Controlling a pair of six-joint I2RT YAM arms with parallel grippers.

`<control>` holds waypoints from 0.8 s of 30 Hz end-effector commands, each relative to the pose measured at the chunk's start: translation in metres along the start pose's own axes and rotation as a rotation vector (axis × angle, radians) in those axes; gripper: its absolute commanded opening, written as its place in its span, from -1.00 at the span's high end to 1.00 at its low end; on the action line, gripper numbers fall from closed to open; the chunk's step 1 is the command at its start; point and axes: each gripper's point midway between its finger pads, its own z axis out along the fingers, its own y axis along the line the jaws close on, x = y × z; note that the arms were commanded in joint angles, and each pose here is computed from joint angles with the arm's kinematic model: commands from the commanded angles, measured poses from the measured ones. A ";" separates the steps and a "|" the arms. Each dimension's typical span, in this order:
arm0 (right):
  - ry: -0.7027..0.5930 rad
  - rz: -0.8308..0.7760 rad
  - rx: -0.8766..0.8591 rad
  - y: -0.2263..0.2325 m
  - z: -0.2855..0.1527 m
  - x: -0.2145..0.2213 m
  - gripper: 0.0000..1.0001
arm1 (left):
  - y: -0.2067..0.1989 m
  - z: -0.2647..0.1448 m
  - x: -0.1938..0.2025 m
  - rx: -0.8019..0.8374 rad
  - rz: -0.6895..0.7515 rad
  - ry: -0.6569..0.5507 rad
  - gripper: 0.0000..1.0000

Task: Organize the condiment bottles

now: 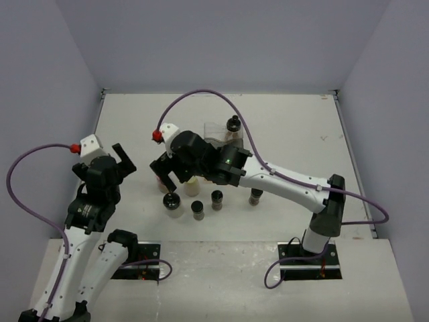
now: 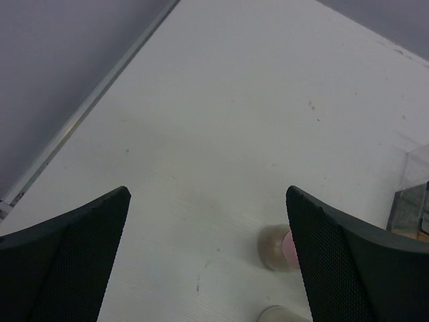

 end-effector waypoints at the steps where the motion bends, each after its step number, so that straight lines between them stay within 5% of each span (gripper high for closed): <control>1: 0.071 0.051 0.016 0.010 0.024 0.024 -0.98 | 0.032 -0.018 -0.029 -0.138 -0.133 -0.115 -1.00; 14: 0.302 -0.004 -0.041 0.056 0.078 0.108 -0.82 | 0.039 -0.030 -0.038 -0.121 -0.182 -0.173 -1.00; 24: 0.359 -0.037 0.068 0.041 0.101 0.134 -0.64 | 0.028 -0.026 -0.036 -0.073 -0.153 -0.158 -1.00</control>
